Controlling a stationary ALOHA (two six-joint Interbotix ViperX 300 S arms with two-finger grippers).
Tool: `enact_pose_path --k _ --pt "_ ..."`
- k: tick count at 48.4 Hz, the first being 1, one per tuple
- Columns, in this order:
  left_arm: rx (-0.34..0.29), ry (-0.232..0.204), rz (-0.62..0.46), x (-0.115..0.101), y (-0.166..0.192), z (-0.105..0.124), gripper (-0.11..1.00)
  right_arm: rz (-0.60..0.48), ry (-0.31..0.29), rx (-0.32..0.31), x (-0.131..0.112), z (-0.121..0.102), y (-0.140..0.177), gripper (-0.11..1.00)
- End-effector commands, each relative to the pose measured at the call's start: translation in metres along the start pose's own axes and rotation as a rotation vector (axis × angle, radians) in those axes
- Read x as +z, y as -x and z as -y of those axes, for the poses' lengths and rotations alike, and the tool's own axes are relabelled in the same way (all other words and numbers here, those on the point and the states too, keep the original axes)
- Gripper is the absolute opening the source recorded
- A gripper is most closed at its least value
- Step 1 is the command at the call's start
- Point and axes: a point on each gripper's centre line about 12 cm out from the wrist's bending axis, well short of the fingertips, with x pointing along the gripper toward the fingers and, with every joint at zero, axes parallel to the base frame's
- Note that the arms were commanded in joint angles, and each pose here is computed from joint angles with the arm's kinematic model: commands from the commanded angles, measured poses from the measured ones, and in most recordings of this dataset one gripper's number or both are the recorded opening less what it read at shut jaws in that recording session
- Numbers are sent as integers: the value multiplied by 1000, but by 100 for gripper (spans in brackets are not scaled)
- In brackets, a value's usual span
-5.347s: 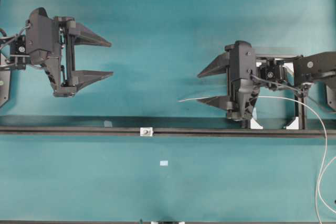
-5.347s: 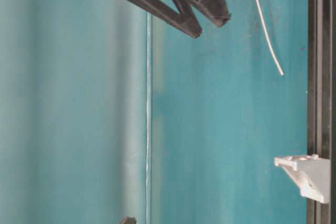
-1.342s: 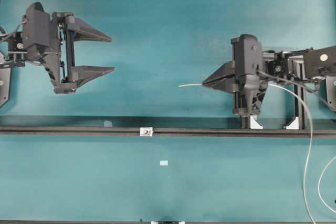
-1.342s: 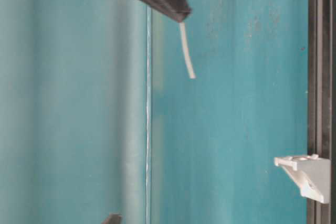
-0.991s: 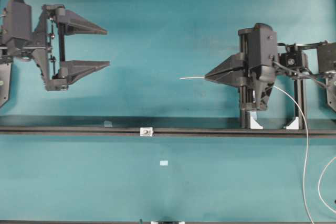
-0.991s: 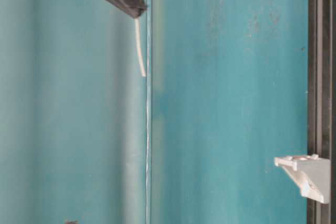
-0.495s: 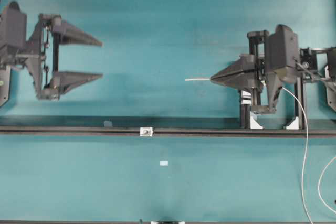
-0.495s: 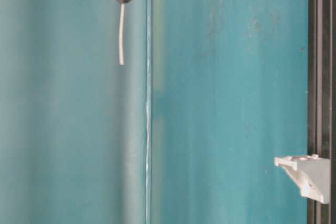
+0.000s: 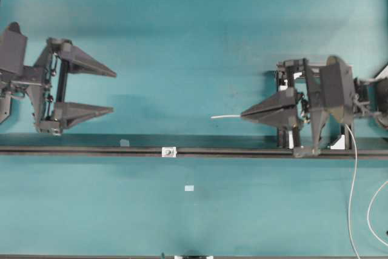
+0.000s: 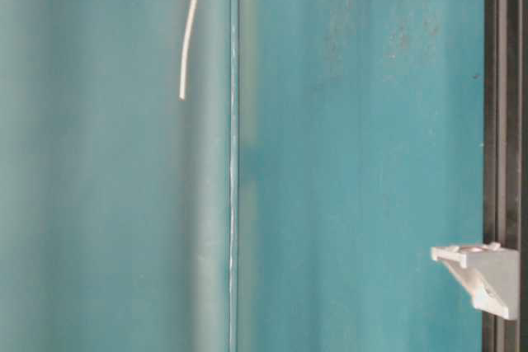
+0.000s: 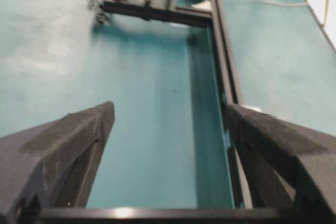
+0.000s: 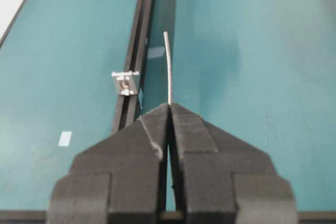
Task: Insert the wire into the hole on the left side and pull it with the left arm.
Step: 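Pull the gripped wire out of the fixture with the right gripper, then lower the right gripper and lay the wire along the black rail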
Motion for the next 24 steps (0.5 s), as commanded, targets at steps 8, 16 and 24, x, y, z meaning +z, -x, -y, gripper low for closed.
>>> enact_pose_path --k 8,16,24 --pt "-51 -6 63 -5 -8 11 75 27 -8 -160 -15 -16 -14 -2" --pt "-80 -14 25 -18 -15 19 75 -3 -1 -183 -28 -34 -23 -2" --pt "-120 -22 -2 -26 -24 31 75 -12 2 -167 -32 -44 -29 -2"
